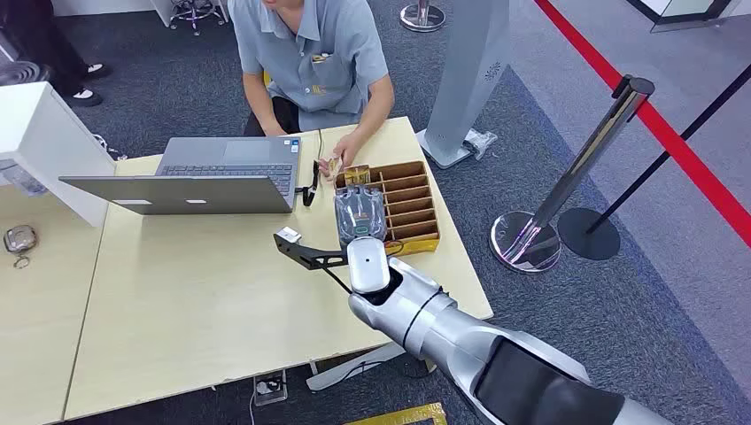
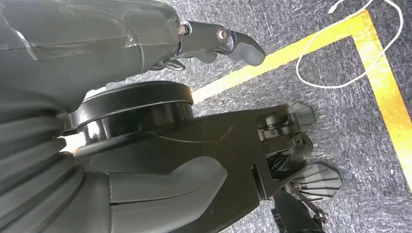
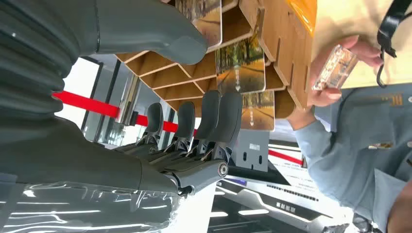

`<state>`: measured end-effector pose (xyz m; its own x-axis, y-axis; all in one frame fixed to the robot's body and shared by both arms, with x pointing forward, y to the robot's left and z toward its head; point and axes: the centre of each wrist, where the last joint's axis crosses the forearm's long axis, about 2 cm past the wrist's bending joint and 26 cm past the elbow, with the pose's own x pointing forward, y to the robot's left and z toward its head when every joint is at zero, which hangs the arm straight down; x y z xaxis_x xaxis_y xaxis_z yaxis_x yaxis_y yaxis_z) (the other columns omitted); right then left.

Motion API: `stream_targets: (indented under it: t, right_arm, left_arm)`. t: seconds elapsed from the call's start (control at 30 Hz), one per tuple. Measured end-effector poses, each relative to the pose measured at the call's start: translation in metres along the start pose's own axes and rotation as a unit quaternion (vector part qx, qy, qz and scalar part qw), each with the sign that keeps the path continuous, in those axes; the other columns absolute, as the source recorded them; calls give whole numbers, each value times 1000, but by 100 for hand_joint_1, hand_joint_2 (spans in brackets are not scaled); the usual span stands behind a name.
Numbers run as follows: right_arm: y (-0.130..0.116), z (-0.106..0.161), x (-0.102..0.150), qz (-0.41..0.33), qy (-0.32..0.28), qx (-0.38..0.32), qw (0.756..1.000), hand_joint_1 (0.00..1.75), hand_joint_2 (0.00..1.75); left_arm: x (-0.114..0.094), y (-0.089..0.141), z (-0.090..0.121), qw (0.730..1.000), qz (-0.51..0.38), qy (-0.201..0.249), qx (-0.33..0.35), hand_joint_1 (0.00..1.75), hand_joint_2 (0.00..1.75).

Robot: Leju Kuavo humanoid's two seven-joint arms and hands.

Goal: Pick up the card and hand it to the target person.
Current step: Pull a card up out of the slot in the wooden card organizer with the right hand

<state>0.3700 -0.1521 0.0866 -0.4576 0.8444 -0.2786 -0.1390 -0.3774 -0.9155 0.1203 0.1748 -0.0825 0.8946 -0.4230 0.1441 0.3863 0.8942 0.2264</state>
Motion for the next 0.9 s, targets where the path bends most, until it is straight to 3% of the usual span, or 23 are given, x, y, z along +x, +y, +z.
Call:
stream_targets:
  t: [0.73, 0.83, 0.9]
  right_arm:
    - [13, 3, -12, -5, 20, 29, 999, 91, 175]
    - [13, 3, -11, -5, 19, 28, 999, 98, 175]
    - [13, 3, -11, -4, 18, 27, 999, 113, 175]
  left_arm:
    - [5, 0, 1, 1000, -21, -3, -2, 0, 175]
    - [6, 0, 1, 1000, -23, -4, -2, 0, 175]
    - [6, 0, 1, 1000, -24, -4, -2, 0, 175]
